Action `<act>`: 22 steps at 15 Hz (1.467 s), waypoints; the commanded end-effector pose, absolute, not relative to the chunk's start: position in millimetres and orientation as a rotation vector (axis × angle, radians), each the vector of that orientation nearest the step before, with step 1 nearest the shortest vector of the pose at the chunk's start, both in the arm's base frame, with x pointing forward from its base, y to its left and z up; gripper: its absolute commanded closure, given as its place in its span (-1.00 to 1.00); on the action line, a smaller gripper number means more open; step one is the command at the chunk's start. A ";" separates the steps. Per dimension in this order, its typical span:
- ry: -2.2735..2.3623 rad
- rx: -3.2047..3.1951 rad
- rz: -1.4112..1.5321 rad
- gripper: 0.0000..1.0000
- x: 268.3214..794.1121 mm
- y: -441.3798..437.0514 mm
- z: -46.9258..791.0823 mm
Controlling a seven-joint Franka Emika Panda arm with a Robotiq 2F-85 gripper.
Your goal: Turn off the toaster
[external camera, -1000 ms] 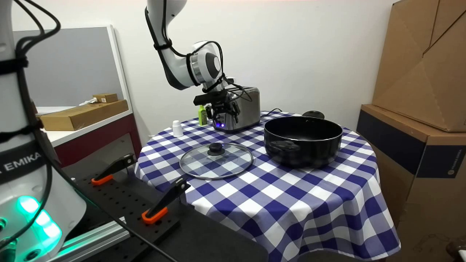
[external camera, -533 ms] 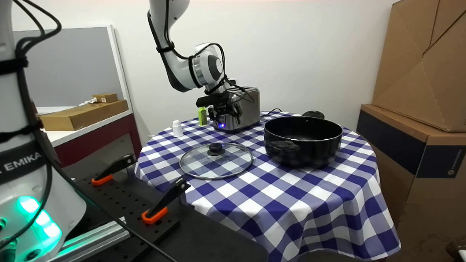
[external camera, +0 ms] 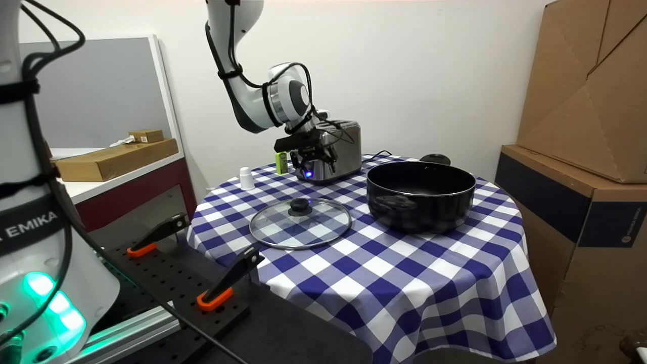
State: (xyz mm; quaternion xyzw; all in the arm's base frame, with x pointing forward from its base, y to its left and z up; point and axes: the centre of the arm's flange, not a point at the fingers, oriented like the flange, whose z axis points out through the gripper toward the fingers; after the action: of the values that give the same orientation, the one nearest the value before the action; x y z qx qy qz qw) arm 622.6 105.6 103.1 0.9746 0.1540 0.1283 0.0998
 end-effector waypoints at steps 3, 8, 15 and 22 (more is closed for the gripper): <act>0.497 2.840 0.489 -1.00 621.7 104.4 112.1; 0.514 2.827 0.543 -1.00 617.7 104.0 120.9; 0.533 2.871 0.442 -1.00 621.5 103.6 123.7; 0.514 2.882 0.347 -1.00 626.3 101.4 124.8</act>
State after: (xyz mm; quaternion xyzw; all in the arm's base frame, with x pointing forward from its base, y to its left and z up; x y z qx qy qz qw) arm 621.5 102.4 118.2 0.9710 0.1707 0.1353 0.0990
